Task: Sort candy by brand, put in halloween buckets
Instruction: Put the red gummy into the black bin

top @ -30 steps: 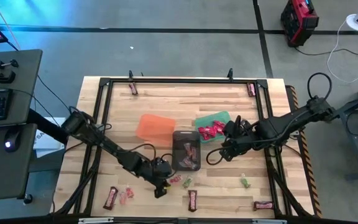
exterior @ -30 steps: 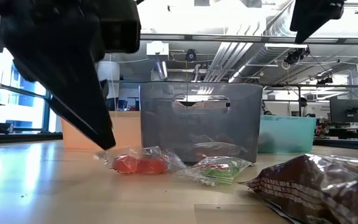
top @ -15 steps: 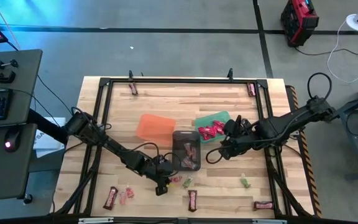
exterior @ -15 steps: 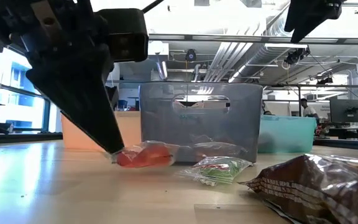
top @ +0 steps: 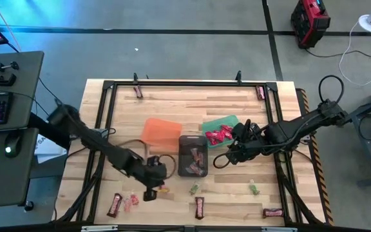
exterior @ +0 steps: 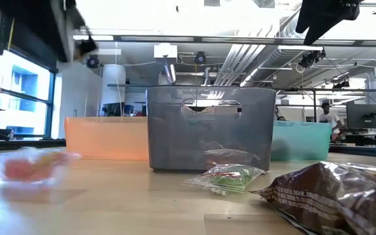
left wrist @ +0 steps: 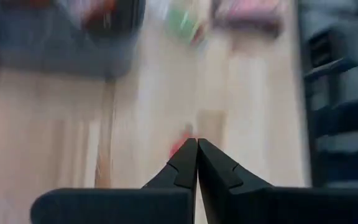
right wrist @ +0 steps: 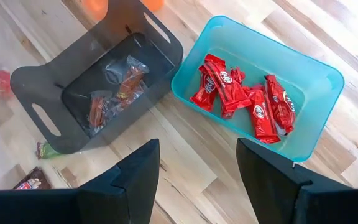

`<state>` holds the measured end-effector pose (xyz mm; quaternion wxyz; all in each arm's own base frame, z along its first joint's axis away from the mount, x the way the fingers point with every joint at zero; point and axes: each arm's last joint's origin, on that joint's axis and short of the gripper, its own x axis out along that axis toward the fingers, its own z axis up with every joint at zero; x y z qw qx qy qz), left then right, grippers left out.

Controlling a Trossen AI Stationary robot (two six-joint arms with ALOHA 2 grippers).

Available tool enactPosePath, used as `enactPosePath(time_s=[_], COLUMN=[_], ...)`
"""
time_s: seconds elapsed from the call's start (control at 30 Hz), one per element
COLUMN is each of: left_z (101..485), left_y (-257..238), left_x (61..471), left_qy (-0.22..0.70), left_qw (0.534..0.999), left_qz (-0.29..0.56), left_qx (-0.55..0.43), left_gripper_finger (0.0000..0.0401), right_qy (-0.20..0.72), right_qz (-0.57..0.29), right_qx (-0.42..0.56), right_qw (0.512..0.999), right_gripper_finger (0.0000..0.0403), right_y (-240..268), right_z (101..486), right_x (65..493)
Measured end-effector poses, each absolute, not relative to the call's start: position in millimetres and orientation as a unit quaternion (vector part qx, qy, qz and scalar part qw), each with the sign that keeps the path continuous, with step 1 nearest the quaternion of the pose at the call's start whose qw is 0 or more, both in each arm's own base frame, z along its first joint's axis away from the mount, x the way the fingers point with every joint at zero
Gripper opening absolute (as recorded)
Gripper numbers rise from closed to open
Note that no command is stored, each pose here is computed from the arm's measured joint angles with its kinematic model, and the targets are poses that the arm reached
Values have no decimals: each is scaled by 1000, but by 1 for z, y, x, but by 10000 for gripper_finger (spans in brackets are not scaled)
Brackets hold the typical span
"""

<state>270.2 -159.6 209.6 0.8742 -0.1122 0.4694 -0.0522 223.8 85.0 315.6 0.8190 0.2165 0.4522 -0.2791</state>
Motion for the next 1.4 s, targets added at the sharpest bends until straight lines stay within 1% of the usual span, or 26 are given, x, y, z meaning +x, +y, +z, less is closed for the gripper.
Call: enactPosePath(time_s=[0.17,0.23,0.3,0.4,0.53,0.67,0.87,0.97,1.1,1.27,1.4], left_z=[256,264,265,252,226,199,159,151,151,147,136], left_y=[-137,-128,-122,-122,-131,-141,-146,-146,-145,-144,-145], left_x=[264,263,264,263,263,269,277,278,281,281,284], left_qy=[372,358,368,415,472,524,606,617,609,610,617], left_qw=[919,923,918,900,873,842,777,768,774,776,771], left_qz=[-39,-33,-35,-26,-40,-59,-63,-52,-42,-28,-15], left_qx=[-126,-138,-145,-128,-111,-112,-162,-165,-169,-159,-156], left_gripper_finger=[0,0,1,8,39,89,168,192,207,209,209], right_qy=[441,437,437,437,436,436,430,429,429,426,424], right_qz=[-291,-294,-294,-294,-295,-295,-291,-291,-290,-289,-288], right_qx=[217,215,214,213,212,214,219,220,220,223,224], right_qw=[821,822,822,823,823,823,826,826,827,828,829], right_gripper_finger=[206,206,206,206,206,206,206,206,206,206,206], right_y=[84,84,84,84,84,84,84,84,85,85,85], right_z=[316,316,316,316,316,316,317,317,317,317,317], right_x=[224,224,224,224,224,224,226,226,226,227,227])
